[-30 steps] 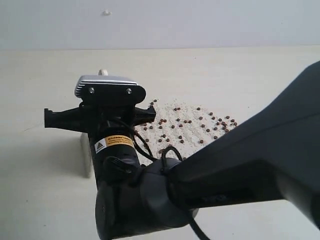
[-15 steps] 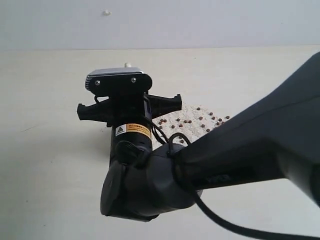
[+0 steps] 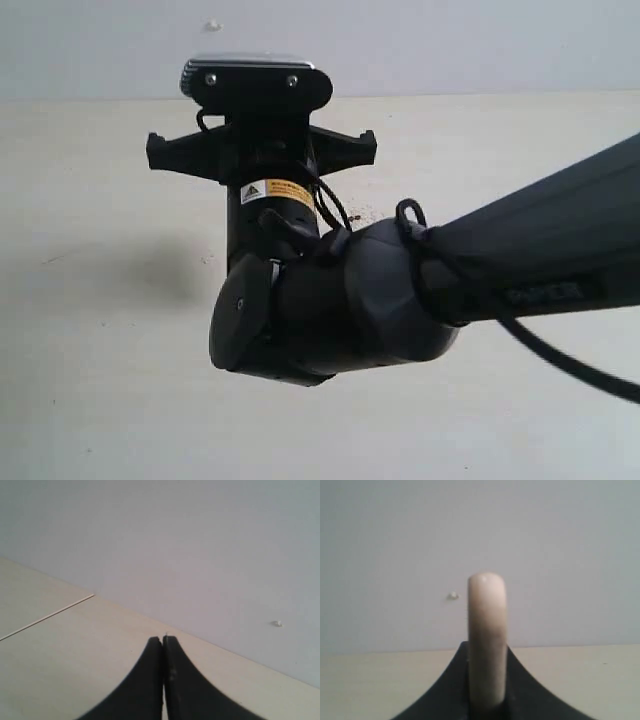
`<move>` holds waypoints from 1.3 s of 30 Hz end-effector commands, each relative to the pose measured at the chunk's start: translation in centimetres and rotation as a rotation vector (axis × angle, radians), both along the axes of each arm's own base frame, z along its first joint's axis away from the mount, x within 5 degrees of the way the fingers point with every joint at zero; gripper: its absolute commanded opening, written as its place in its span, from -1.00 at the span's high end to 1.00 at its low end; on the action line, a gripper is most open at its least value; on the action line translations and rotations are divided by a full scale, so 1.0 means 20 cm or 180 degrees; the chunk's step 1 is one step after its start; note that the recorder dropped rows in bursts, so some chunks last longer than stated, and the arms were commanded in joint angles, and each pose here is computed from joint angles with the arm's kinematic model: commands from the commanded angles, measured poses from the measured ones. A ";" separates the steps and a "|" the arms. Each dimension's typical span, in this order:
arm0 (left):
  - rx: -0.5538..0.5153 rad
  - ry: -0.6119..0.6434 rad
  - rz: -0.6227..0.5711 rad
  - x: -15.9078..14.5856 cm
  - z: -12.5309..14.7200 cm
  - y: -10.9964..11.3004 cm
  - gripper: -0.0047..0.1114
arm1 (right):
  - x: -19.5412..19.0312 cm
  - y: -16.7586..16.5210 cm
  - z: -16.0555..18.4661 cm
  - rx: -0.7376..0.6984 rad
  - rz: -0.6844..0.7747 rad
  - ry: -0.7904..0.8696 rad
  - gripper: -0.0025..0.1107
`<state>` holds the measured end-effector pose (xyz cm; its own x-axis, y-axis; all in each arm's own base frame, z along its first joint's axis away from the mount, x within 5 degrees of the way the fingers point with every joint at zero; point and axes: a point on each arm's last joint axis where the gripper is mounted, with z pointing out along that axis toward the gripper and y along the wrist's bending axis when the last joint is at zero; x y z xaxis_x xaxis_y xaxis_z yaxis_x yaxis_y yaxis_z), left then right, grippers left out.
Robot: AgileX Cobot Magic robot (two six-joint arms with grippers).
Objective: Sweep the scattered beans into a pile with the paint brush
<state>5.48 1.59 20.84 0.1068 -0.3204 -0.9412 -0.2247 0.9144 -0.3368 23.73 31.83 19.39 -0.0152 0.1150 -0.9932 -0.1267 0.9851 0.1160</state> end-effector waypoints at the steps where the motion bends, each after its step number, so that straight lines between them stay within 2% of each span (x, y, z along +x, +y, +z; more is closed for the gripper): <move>1: -0.0002 -0.0018 0.0003 0.00 0.00 0.00 0.92 | -0.02 0.03 0.08 0.0458 0.0424 0.0028 0.96; 6: -0.0002 -0.0018 0.0003 0.00 0.00 0.00 0.92 | -0.08 0.00 -0.03 0.0688 0.0857 0.0160 0.96; 13: -0.0002 -0.0018 0.0003 0.00 0.00 0.00 0.92 | -0.11 -0.22 -0.21 0.1223 0.1504 0.0366 0.96; 20: -0.0002 -0.0018 0.0003 0.00 0.00 0.00 0.92 | -0.08 -0.38 -0.30 0.1178 0.1916 0.0711 0.96; 25: -0.0002 -0.0018 0.0003 0.00 0.00 0.00 0.92 | -0.02 -0.45 -0.33 0.1072 0.1706 0.0807 0.96; 35: -0.0002 -0.0018 0.0003 0.00 0.00 0.00 0.92 | 0.12 -0.63 -0.30 0.0544 0.1031 0.0633 0.96; 39: -0.0002 -0.0018 0.0003 0.00 0.00 0.00 0.92 | 0.15 -0.68 -0.29 0.0485 0.0794 0.0616 0.96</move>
<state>5.48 1.59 20.84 0.1068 -0.3204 -0.9412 -0.2247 0.9144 -0.3368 26.33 19.06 13.54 -0.2591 0.2522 -0.9324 -0.3640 0.8687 0.3361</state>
